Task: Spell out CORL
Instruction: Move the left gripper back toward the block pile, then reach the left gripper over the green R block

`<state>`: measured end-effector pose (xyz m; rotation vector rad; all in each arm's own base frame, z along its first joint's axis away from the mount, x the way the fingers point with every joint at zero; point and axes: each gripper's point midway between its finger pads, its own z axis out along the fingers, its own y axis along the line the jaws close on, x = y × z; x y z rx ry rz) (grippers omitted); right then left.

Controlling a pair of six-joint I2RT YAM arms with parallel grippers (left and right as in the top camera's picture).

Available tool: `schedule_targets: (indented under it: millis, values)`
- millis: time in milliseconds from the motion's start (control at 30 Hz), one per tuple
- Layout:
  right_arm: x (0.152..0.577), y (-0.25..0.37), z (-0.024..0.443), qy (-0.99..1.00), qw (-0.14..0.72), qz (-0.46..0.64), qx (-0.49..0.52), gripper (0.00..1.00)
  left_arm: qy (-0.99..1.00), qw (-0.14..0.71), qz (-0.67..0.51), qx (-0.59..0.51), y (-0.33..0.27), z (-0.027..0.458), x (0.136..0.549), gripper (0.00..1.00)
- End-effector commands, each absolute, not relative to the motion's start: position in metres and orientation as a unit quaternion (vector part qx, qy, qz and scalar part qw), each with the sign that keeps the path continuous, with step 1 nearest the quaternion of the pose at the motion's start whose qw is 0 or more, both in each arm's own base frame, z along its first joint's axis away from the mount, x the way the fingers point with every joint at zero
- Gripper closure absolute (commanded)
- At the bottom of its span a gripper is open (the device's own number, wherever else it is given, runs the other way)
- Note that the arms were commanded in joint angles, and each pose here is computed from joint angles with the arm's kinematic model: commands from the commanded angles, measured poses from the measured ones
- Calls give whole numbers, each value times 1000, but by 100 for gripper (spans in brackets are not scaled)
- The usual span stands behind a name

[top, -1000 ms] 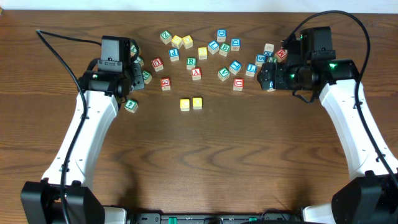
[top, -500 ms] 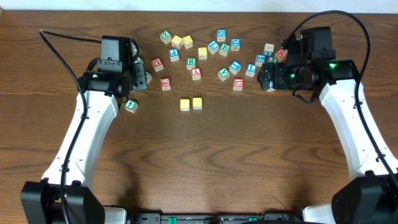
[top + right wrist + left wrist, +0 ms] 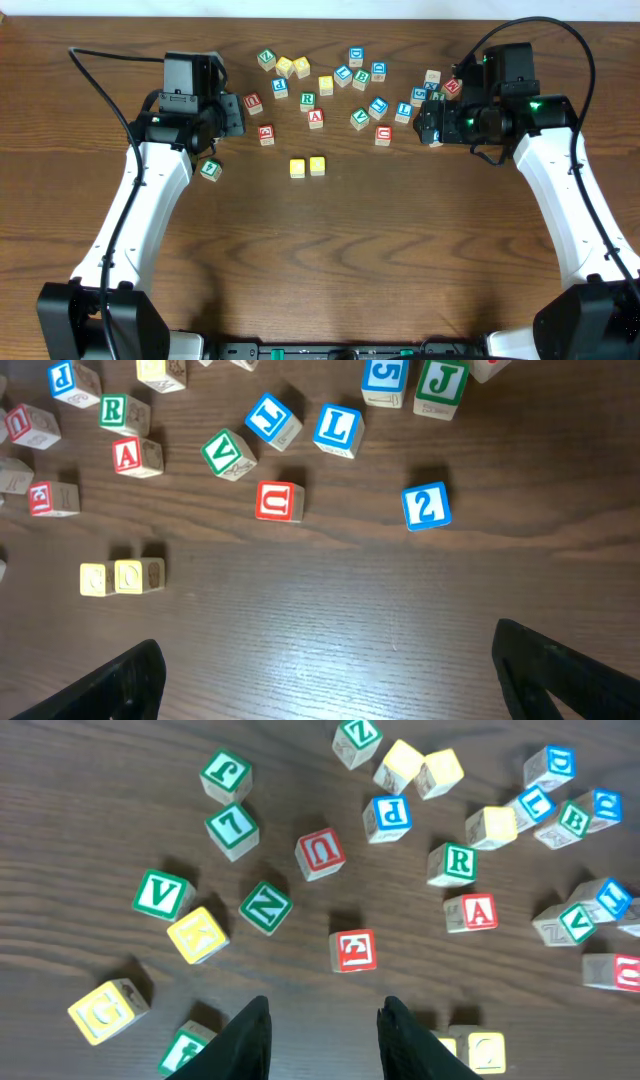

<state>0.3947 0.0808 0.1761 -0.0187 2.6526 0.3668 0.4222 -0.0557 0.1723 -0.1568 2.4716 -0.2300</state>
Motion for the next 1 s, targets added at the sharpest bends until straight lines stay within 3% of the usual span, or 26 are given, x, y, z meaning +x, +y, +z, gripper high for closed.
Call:
schedule_targets:
  millis: [0, 467, 967]
  values:
    - [399, 86, 184, 960, 240, 142, -7, 1, 931, 345, -104, -59, -67, 196, 437, 65]
    - [400, 88, 185, 960, 242, 142, -10, 1, 945, 320, -60, 1, -114, 214, 503, 65]
    - [397, 88, 183, 961, 236, 141, -10, 1, 951, 306, -48, 6, -142, 161, 535, 65]
